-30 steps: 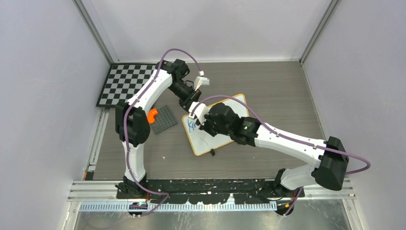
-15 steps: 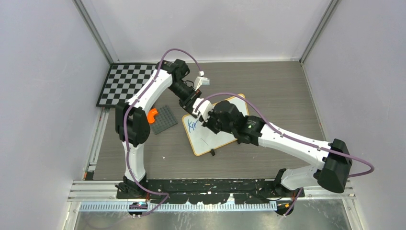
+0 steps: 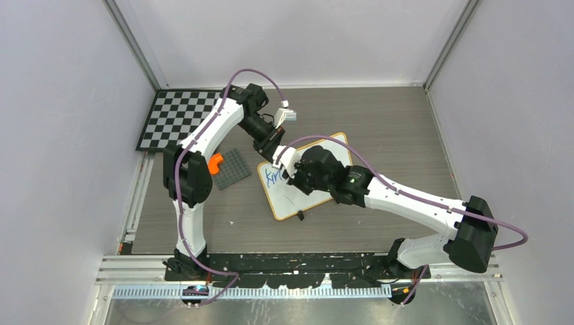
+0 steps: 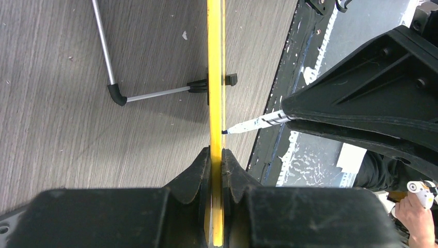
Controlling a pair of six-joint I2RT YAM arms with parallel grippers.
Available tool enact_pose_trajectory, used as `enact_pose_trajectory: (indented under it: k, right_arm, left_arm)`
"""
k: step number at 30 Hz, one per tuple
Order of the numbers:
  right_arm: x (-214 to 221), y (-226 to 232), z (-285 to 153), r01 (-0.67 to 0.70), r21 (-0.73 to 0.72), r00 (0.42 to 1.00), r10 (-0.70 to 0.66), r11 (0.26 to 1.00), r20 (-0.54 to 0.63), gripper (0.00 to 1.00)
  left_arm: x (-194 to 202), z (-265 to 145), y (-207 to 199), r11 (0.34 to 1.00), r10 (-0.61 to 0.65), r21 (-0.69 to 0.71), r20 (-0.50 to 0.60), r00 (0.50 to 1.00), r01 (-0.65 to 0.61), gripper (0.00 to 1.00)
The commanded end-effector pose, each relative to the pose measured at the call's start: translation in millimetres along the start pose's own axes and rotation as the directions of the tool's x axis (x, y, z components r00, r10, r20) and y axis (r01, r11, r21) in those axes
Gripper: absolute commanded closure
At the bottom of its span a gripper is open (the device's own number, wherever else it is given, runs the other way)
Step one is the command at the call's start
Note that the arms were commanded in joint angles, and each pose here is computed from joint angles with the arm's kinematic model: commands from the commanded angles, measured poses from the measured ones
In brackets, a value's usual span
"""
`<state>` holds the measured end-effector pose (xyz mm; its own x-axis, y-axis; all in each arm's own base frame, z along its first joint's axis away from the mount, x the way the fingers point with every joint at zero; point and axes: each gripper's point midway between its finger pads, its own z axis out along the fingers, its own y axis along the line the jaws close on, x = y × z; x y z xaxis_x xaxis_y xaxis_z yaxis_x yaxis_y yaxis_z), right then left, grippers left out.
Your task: Write a sentence on the whiteboard
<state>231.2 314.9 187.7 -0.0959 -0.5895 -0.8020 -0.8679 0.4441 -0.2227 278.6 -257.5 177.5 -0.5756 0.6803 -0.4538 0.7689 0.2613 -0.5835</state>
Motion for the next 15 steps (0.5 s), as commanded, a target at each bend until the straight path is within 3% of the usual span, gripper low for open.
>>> enact_pose_trajectory:
  k: [1, 6, 15]
  right_arm:
    - [-21.6, -5.2, -17.7, -0.006, 0.015, 0.997, 0.005, 1.000, 0.072, 1.00]
    - [-41.9, -16.8, -34.2, -0.035, 0.059, 0.990, 0.027, 0.998, 0.138, 1.00]
    - [-31.3, -25.4, -21.0, -0.024, 0.106, 0.995, 0.014, 0.994, 0.095, 1.00]
  left_arm:
    - [17.3, 28.5, -0.6, 1.000, 0.006, 0.028, -0.109, 0.994, -0.003, 1.00]
    - [17.7, 28.2, -1.1, 1.000, 0.006, 0.029, -0.108, 0.994, -0.003, 1.00]
    - [16.1, 27.5, -1.6, 1.000, 0.008, 0.029, -0.106, 0.994, -0.005, 1.00]
